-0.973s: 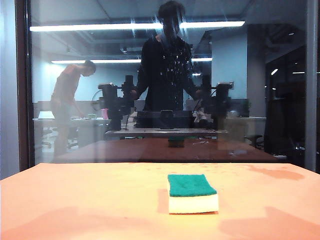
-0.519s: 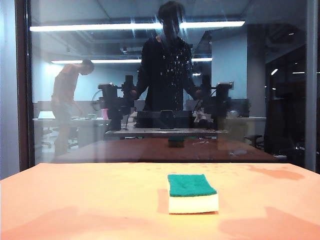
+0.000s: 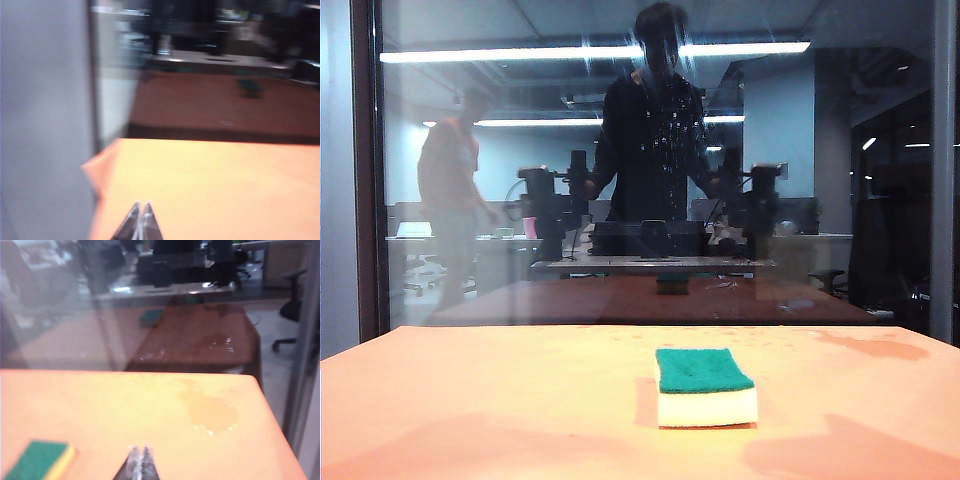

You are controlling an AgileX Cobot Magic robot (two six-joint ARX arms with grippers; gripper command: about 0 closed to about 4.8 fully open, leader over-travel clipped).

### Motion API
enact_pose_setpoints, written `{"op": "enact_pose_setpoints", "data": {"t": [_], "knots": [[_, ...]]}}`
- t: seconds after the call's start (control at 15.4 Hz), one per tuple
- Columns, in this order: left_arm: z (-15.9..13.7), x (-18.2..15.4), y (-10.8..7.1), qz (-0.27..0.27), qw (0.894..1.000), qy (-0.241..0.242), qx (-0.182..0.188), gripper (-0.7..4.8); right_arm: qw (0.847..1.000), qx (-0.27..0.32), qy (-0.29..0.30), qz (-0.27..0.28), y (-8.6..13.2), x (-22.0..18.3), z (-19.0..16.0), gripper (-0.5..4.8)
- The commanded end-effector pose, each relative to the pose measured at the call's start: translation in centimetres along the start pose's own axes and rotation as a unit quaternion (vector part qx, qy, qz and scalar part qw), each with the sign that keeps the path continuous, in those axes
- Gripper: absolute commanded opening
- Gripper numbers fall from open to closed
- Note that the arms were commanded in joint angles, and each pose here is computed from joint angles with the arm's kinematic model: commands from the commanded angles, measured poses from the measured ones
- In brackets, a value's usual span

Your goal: Pick up the sponge from the table, wipe the water off the glass, and finally place the sponge back on the table.

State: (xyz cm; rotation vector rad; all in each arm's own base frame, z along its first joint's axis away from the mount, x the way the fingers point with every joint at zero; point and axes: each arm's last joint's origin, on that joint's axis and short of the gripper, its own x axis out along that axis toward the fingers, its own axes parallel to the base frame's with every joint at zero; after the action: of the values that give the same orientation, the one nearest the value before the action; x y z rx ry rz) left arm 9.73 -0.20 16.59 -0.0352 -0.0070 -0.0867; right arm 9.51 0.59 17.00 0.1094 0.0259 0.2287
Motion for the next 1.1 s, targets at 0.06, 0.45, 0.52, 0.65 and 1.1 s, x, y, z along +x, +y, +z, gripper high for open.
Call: {"op": "enact_pose_setpoints", "data": {"t": [0.06,0.45,0.52,0.65,1.1], "knots": [[0.2,-0.1,-0.6,-0.095,0.995,-0.004,0.000,-0.06,1.000,0.025,0.000,-0.003,0.3,-0.6,1.7,-0.06],[0.2,-0.2,-1.1,-0.192,0.981,0.001,0.001,-0.06,0.998,0.038,0.050,0.008,0.9,-1.1,4.9,-0.06],[0.2,-0.2,-1.1,-0.201,0.980,0.001,0.001,-0.06,0.997,0.042,0.066,0.009,0.9,-0.9,5.4,-0.06],[0.2,-0.3,-1.2,-0.208,0.978,0.002,-0.001,-0.05,0.994,0.051,0.090,0.018,0.9,-0.1,6.7,-0.06],[0.0,-0.3,-1.3,-0.232,0.973,0.010,-0.003,-0.06,0.968,0.113,0.198,0.106,1.0,4.2,10.5,1.71]]}}
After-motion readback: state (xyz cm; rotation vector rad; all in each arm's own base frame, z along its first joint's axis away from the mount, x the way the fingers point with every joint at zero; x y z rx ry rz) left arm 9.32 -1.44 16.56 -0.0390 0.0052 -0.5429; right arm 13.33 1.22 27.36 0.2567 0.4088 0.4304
